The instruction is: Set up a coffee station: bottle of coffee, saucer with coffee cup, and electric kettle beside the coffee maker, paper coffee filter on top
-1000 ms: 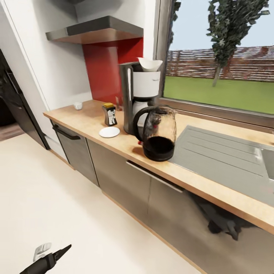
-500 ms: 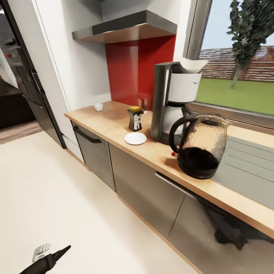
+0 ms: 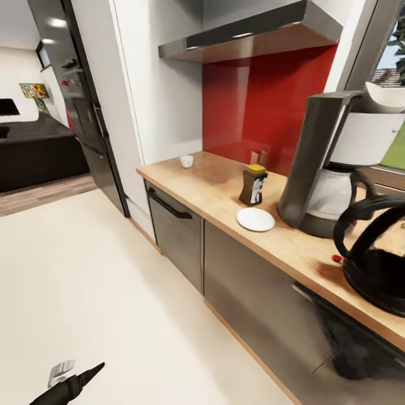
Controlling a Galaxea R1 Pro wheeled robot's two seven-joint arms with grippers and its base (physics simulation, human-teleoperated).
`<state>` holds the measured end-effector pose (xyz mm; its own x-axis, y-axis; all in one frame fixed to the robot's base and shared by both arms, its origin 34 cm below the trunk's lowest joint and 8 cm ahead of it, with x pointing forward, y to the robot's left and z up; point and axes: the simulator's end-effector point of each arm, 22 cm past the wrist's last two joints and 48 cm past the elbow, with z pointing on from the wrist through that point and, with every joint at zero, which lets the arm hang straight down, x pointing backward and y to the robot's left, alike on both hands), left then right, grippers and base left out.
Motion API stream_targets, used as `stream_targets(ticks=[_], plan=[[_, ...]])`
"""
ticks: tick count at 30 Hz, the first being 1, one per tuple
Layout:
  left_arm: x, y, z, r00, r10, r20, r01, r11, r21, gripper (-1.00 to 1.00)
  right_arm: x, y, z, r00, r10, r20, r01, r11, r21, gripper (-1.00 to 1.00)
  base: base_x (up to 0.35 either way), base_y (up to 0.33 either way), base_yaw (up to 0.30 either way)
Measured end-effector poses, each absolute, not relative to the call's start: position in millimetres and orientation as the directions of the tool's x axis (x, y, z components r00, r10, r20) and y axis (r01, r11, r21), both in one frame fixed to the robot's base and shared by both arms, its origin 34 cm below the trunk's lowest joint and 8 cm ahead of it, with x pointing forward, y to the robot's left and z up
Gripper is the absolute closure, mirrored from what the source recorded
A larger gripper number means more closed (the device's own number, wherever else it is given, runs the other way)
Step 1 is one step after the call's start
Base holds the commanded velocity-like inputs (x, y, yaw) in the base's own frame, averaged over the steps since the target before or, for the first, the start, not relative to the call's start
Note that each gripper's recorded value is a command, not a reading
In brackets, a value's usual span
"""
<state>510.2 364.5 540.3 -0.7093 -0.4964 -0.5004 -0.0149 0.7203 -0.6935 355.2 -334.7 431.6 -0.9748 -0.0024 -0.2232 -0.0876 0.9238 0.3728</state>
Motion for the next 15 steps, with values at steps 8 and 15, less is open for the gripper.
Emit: stream_targets(ticks=[8, 15], plan=[[509.7, 364.3, 540.2, -0.710, -0.497, -0.499, -0.015, 0.719, -0.694, -1.00, 355.2, -334.8, 431.6, -0.975, -0.002, -0.224, -0.088, 0.924, 0.372, -1.00, 0.250, 0.263, 0.271], [510.1, 364.4, 540.3, -0.710, -0.497, -0.500, -0.015, 0.720, -0.694, -1.00, 355.2, -334.8, 431.6, -0.975, -0.003, -0.224, -0.088, 0.924, 0.372, -1.00, 0.250, 0.263, 0.271]])
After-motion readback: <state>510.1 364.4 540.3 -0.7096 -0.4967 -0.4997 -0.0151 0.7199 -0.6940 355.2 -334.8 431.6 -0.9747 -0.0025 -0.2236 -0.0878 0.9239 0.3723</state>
